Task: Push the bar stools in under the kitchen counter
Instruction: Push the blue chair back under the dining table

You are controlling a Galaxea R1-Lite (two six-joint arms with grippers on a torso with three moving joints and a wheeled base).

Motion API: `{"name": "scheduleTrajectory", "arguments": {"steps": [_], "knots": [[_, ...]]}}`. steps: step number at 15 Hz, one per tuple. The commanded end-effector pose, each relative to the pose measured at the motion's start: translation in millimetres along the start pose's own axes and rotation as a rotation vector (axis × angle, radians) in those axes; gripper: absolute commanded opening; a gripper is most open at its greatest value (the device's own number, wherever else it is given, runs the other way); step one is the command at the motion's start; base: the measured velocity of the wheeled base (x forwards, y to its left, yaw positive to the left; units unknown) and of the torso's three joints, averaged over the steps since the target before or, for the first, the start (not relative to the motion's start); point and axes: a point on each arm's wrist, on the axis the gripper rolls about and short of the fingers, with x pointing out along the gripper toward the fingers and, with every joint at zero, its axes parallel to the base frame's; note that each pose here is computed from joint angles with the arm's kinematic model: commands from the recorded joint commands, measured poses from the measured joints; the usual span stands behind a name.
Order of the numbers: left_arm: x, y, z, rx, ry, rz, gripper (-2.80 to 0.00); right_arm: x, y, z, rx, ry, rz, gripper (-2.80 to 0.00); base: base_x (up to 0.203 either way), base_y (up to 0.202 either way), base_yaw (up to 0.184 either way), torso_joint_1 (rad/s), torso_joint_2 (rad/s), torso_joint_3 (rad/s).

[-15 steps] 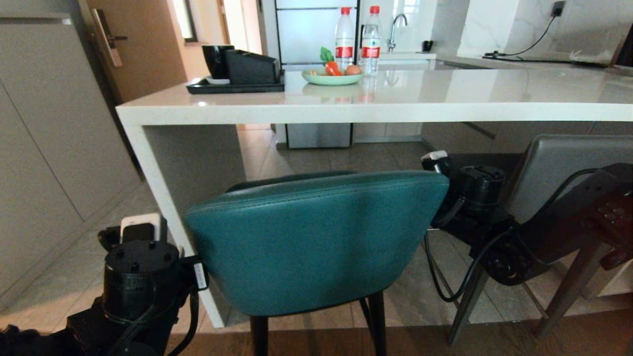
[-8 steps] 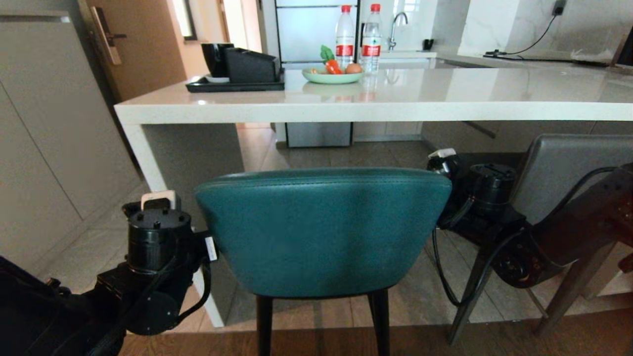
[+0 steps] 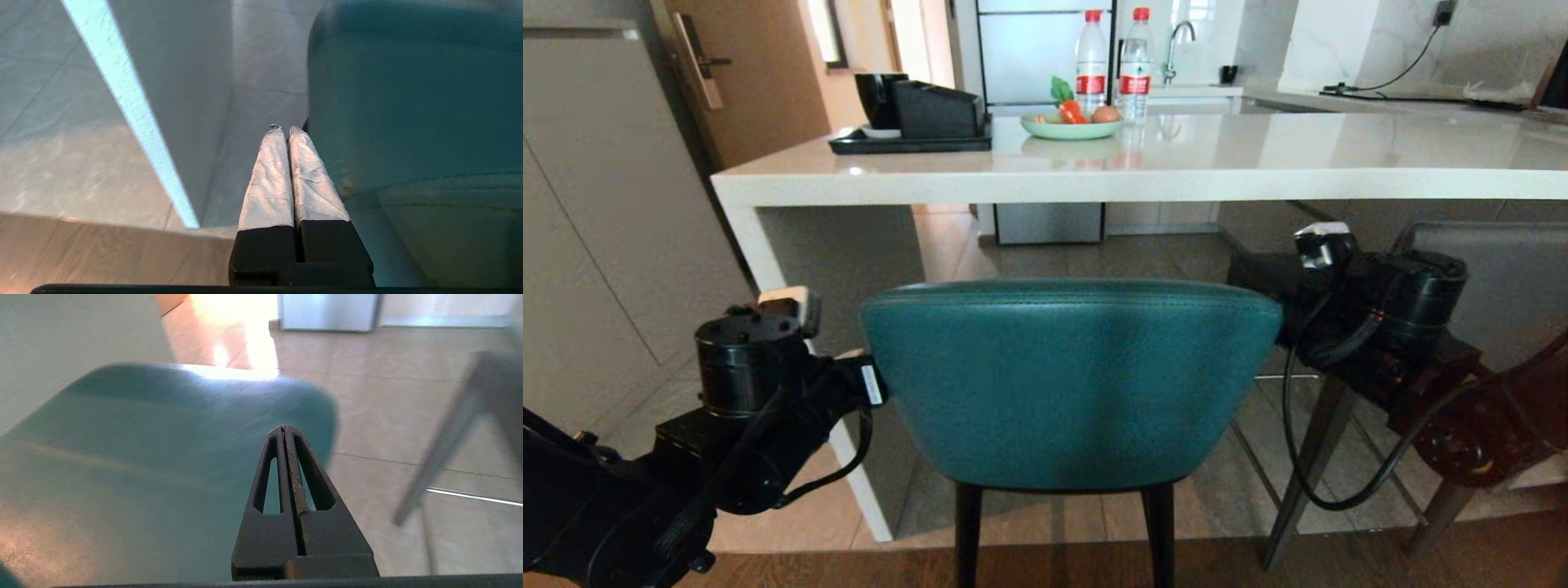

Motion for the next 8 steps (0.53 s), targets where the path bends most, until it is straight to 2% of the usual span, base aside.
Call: {"name": "scheduleTrajectory", "arguments": {"steps": [1, 4, 6, 8], "knots": [[-14, 10.1, 9, -0.02, -0.022, -0.04, -2.8, -26, -3, 23, -0.005, -0.047, -0.022, -2.8, 0.0, 0.0, 0.0, 0.0, 0.0, 0.0], [-30, 31.6, 13, -0.01, -0.005, -0.185, -2.8, -63, 2, 34, 0.021, 0.017, -0.056, -2.8, 0.0, 0.0, 0.0, 0.0, 0.0, 0.0], [-28, 37.4, 11, 0.022, 0.008, -0.201, -2.8, -83, 11, 40, 0.03, 0.06, -0.119, -2.8, 0.0, 0.0, 0.0, 0.0, 0.0, 0.0], [-26, 39.5, 10, 0.019, 0.014, -0.199, -2.8, -110, 25, 47, 0.048, 0.079, -0.102, -2.8, 0.0, 0.0, 0.0, 0.0, 0.0, 0.0]]}}
